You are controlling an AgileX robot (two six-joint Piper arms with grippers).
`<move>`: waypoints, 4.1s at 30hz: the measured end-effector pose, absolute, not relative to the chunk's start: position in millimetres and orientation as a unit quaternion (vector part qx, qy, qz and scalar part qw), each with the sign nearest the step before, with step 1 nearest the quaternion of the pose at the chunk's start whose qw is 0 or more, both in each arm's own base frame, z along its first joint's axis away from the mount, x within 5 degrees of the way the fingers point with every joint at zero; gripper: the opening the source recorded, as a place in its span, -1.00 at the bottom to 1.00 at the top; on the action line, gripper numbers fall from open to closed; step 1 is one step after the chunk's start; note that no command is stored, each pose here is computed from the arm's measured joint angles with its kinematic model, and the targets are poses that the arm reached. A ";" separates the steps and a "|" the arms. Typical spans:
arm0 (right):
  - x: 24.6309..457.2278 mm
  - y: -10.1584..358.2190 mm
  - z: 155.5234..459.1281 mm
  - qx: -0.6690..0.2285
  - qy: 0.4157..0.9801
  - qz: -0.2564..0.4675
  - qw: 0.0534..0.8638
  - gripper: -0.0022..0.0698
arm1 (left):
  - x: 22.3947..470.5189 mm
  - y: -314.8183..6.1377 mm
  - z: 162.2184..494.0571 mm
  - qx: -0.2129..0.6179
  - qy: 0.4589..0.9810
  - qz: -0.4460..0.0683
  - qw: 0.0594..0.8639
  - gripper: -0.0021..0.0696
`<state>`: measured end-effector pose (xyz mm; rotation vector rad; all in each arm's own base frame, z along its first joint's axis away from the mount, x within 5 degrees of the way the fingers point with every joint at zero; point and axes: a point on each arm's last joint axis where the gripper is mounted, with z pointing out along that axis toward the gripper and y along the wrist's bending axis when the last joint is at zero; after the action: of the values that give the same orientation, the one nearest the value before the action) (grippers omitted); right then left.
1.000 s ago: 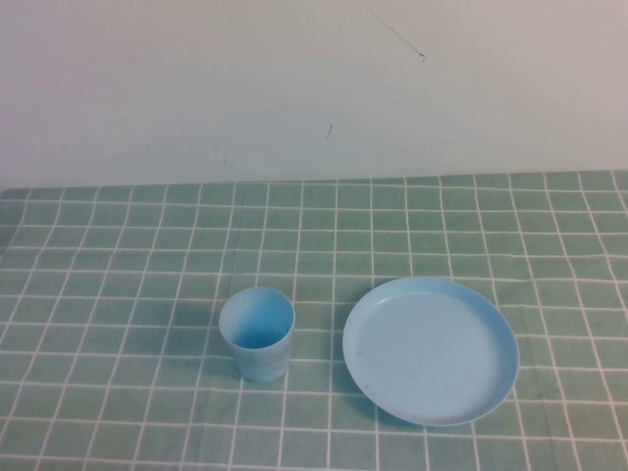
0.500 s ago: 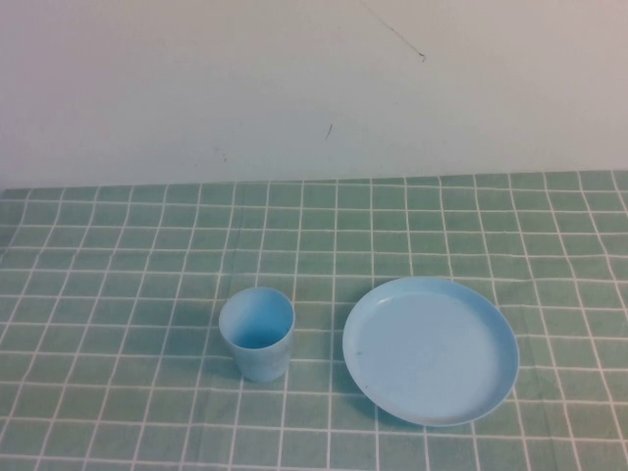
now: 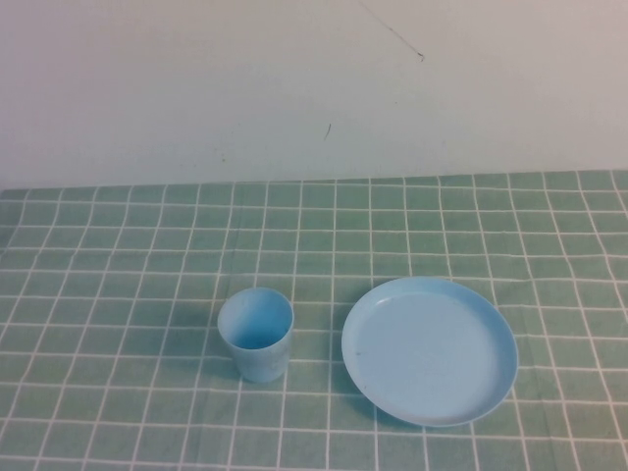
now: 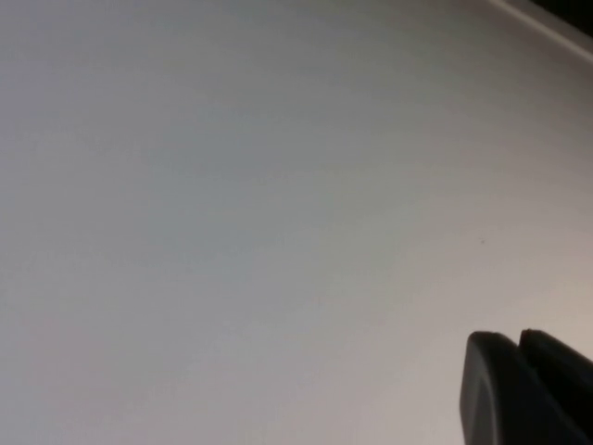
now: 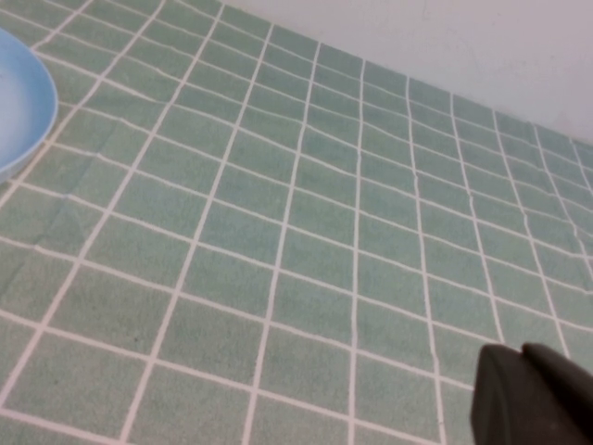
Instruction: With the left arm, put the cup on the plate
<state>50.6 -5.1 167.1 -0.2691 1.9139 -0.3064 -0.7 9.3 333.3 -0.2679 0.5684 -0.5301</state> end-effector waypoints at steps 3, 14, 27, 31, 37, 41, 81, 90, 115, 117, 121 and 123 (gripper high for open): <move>50.6 -5.1 167.1 -0.114 0.811 -0.130 0.558 -0.95 | -14.0 5.9 373.9 -0.113 0.325 -0.230 0.910 -0.89; 50.6 -5.1 167.1 -0.114 0.811 -0.130 0.558 -0.95 | 58.9 -9.9 410.5 -0.117 0.705 -0.192 0.673 -0.89; 50.6 -5.1 167.1 -0.114 0.811 -0.130 0.558 -0.95 | 143.5 -34.5 358.2 -0.077 0.890 -0.241 0.381 -0.89; 50.6 -5.1 167.1 -0.114 0.811 -0.130 0.558 -0.95 | 182.3 -39.1 343.2 -0.052 0.929 -0.239 0.276 -0.80; 50.6 -5.1 167.1 -0.114 0.811 -0.130 0.558 -0.95 | 238.6 -45.2 319.4 -0.031 0.952 -0.238 0.189 -0.21; 50.6 -5.1 167.1 -0.114 0.811 -0.130 0.558 -0.95 | 263.7 -60.5 307.6 -0.013 0.956 -0.239 0.169 0.21; 50.6 -5.1 167.1 -0.115 0.811 -0.131 0.558 -0.95 | 351.8 -223.5 309.6 0.181 0.966 -0.111 0.144 -0.92; 50.6 -5.1 167.1 -0.115 0.811 -0.131 0.558 -0.95 | 331.1 -282.5 311.6 0.247 0.949 -0.122 0.155 -0.92; 50.6 -5.1 167.1 -0.115 0.811 -0.131 0.558 -0.95 | 368.6 -306.5 284.4 0.250 0.950 -0.094 0.163 -0.39; 50.6 -5.1 167.1 -0.115 0.811 -0.131 0.558 -0.95 | 365.9 -304.8 314.4 0.251 0.941 -0.112 0.200 -0.39; 50.6 -5.1 167.1 -0.115 0.811 -0.131 0.558 -0.95 | 348.5 -294.5 379.8 0.252 0.916 -0.160 0.267 -0.44; 50.6 -5.1 167.1 -0.115 0.811 -0.131 0.558 -0.95 | 335.6 -286.3 406.6 0.255 0.905 -0.180 0.290 -0.60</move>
<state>50.6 -5.1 167.1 -0.2713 1.9137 -0.3079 335.6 -286.3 406.6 0.6814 2.4135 -0.4790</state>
